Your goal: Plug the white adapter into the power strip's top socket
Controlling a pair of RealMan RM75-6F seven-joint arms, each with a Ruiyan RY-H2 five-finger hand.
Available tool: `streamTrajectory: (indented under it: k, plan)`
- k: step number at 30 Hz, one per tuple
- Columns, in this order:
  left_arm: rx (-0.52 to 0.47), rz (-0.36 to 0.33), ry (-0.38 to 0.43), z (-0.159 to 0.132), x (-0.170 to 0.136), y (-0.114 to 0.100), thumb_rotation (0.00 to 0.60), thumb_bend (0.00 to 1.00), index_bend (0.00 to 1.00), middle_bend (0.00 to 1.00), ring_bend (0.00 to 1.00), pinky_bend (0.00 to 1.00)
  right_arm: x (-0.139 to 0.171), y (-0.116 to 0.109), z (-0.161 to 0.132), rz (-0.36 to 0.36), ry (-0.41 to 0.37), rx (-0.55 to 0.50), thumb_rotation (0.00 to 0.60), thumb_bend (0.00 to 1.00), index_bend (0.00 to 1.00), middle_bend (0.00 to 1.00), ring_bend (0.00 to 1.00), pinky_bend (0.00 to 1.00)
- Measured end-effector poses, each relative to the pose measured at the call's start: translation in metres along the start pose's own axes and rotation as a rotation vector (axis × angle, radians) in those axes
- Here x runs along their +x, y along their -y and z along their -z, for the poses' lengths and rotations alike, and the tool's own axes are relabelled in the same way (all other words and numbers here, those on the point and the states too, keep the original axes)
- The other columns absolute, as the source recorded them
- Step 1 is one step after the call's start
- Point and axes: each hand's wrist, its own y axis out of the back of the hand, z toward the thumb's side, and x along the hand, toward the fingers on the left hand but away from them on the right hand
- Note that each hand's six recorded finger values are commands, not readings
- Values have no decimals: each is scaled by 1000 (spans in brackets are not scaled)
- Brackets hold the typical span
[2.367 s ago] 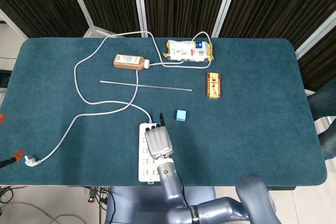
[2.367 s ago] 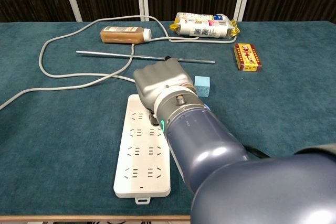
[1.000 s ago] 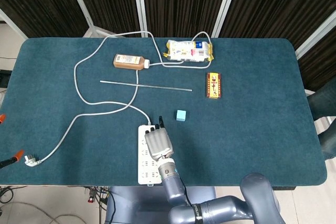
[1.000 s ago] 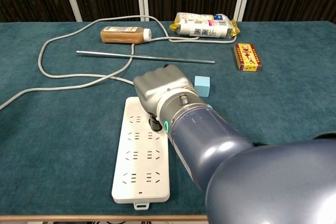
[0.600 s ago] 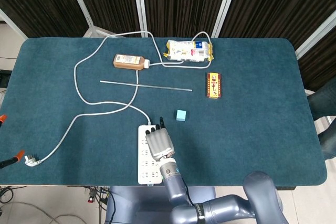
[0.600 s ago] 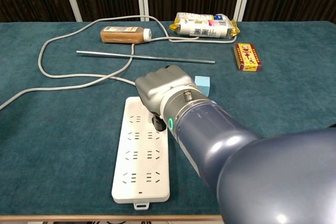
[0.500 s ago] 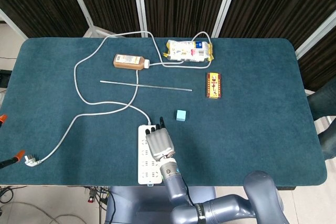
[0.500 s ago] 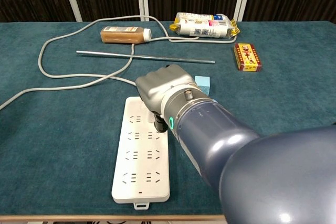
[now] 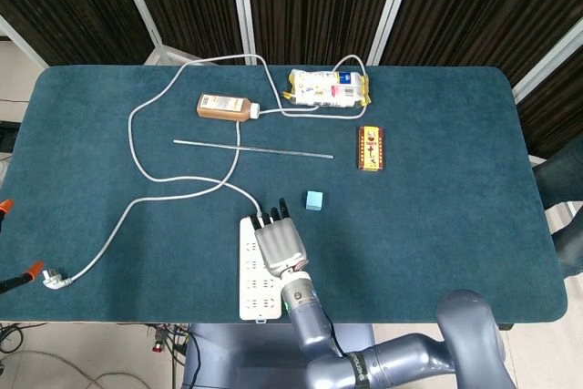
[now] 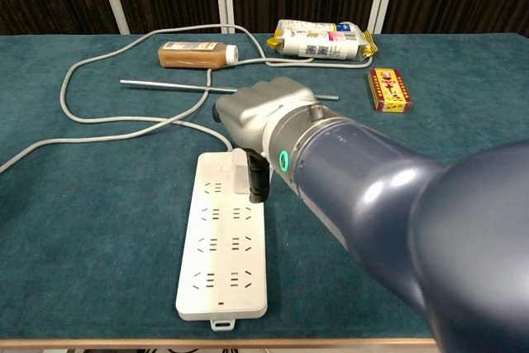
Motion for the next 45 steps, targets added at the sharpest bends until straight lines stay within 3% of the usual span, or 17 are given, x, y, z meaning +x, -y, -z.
streamTrajectory:
  k: [8,14,20,25,33,39,45]
  plan:
    - [-2,-3,-3,0,-1,-1,600,124,109,0,0,0,12,-21,29,10,7,-38,600,238,104,223,162,42]
    - [0,1,0,-1,-1,0,600,123,109,0,0,0,22,-35,54,7,22,-84,600,239,126,249,247,149]
    - [1,10,7,-2,-2,2,600,124,109,0,0,0,22,-41,77,21,57,-137,600,239,309,372,356,224]
    - [2,12,9,-3,-3,2,600,123,109,0,0,0,21,-37,86,5,71,-143,600,238,387,388,374,285]
    - [7,18,9,-3,-2,4,600,124,109,0,0,0,31,-29,84,-40,23,-173,600,239,389,387,375,289]
    - [7,18,6,-3,-2,4,600,124,109,0,0,0,39,-27,75,-28,-13,-152,600,238,260,404,393,289]
    - [7,21,5,-3,-2,4,600,124,109,0,0,0,40,-22,65,-23,-20,-127,600,240,241,416,399,289]
